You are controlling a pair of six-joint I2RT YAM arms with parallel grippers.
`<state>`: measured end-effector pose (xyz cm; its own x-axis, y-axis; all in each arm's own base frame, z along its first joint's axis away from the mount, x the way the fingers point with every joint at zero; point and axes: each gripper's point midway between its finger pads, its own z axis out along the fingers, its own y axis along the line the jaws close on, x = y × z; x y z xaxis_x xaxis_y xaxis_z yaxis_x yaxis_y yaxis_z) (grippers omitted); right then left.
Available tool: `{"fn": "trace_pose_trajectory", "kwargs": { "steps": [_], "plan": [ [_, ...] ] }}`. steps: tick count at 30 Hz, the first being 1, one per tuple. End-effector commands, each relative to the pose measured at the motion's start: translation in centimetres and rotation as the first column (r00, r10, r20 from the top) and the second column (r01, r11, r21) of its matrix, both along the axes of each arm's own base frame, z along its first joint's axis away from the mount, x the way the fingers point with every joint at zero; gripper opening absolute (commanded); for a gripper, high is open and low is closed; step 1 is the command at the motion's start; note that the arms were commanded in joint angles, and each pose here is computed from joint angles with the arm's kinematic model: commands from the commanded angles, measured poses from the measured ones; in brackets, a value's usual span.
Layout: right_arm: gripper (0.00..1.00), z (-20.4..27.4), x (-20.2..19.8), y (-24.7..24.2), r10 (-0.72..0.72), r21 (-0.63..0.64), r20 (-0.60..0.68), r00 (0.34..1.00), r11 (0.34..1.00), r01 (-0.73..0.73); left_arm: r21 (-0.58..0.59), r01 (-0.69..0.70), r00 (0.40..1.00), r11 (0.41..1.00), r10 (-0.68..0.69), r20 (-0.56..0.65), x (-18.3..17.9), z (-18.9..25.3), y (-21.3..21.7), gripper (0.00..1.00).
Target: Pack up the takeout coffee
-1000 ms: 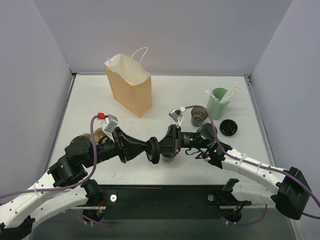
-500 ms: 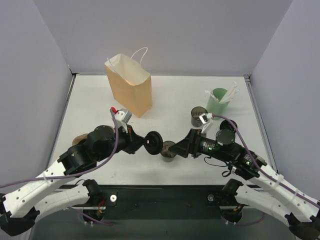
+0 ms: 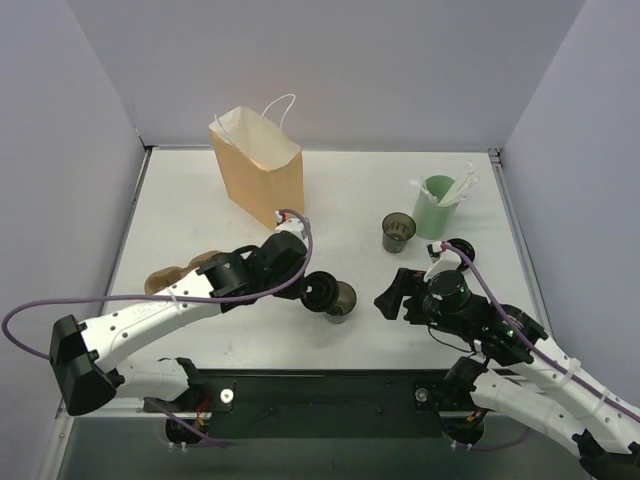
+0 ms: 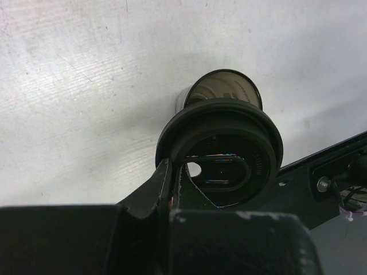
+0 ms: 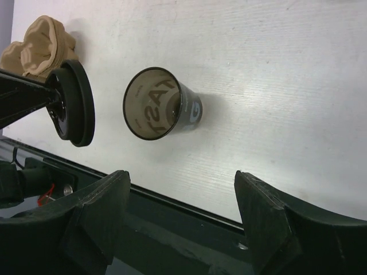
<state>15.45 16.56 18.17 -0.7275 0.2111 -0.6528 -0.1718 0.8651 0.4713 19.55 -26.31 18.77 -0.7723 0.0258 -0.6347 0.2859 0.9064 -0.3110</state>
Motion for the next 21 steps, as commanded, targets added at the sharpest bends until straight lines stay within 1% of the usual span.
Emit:
{"fn": "trace_pose_trajectory", "kwargs": {
  "steps": [1, 5, 8, 10, 12, 13, 21],
  "plan": [
    [0.75, -1.0, 0.5, -1.8, -0.060, -0.081, 0.021, 0.998, 0.995, 0.062, -0.005, -0.041, 0.999, 0.999, 0.041, -0.004, 0.7, 1.8, -1.1, 0.00],
    [0.75, -1.4, 0.6, -2.1, -0.067, -0.099, 0.025, 0.997, 0.993, 0.069, 0.046, -0.043, 0.997, 0.998, 0.045, -0.054, 0.9, 0.8, -2.1, 0.00],
    [0.74, -1.5, 0.5, -2.3, -0.074, -0.098, 0.023, 0.997, 0.992, 0.076, 0.046, -0.010, 0.995, 0.999, 0.014, -0.099, 0.6, 0.1, -3.5, 0.00],
    [0.75, -1.5, 0.4, -2.3, -0.067, -0.098, 0.026, 0.997, 0.993, 0.069, 0.063, 0.000, 0.996, 0.998, 0.005, -0.094, 0.7, 0.1, -4.1, 0.00],
    [0.75, -1.8, 0.3, -2.3, -0.064, -0.102, 0.022, 0.998, 0.993, 0.066, 0.125, -0.003, 0.994, 0.992, 0.016, -0.107, 0.5, -0.8, -4.0, 0.00],
    [0.74, -1.8, 0.3, -2.4, -0.066, -0.105, 0.026, 0.997, 0.992, 0.068, 0.138, -0.005, 0.994, 0.990, 0.020, -0.107, 0.6, -1.0, -4.0, 0.00],
    [0.75, -2.4, -0.1, -2.8, -0.076, -0.082, 0.027, 0.997, 0.994, 0.078, 0.207, -0.012, 0.990, 0.978, 0.041, -0.134, 0.8, -2.4, -4.2, 0.00]
  ]
}}
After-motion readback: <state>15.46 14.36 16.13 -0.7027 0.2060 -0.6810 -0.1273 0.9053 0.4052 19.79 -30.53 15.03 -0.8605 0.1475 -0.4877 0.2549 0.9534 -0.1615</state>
